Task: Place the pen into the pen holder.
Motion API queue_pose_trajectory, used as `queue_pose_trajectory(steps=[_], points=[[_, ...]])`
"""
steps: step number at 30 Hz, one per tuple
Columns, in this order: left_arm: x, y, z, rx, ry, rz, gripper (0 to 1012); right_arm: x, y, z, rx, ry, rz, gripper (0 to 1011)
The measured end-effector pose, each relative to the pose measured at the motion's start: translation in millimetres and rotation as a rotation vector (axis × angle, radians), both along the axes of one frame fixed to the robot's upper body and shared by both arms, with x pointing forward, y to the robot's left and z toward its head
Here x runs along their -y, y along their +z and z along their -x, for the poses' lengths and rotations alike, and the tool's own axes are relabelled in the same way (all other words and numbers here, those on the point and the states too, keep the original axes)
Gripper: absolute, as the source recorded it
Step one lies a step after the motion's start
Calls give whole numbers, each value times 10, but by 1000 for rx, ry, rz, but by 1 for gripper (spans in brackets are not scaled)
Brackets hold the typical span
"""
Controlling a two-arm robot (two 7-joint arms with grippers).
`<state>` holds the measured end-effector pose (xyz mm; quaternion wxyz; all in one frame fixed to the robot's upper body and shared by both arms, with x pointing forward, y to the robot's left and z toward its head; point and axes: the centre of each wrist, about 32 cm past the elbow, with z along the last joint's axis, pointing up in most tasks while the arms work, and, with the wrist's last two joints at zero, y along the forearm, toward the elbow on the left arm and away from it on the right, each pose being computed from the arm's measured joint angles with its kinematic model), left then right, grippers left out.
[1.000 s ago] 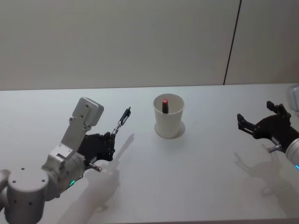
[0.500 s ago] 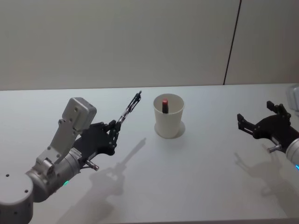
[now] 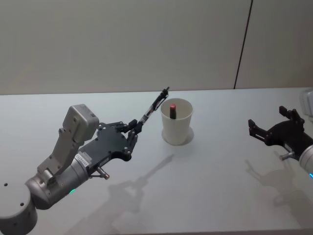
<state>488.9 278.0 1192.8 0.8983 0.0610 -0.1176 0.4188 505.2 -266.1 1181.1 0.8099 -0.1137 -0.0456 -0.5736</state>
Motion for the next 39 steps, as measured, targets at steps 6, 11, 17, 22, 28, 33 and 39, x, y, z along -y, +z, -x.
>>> queue_pose_trajectory(steps=[6, 11, 17, 22, 28, 33, 39], points=[[26, -26, -71, 15, -76, 29, 99, 0, 0, 0, 0, 0, 0, 1001], [60, -51, -155, 18, -148, 49, 99, 0, 0, 0, 0, 0, 0, 1001], [105, -68, -266, 14, -221, 63, 99, 0, 0, 0, 0, 0, 0, 1001], [156, -76, -368, 7, -285, 68, 99, 0, 0, 0, 0, 0, 0, 1001], [213, -76, -462, -1, -336, 65, 99, 0, 0, 0, 0, 0, 0, 1001], [273, -72, -537, -15, -374, 50, 99, 0, 0, 0, 0, 0, 0, 1001], [349, -69, -604, -32, -400, 26, 99, 0, 0, 0, 0, 0, 0, 1001]])
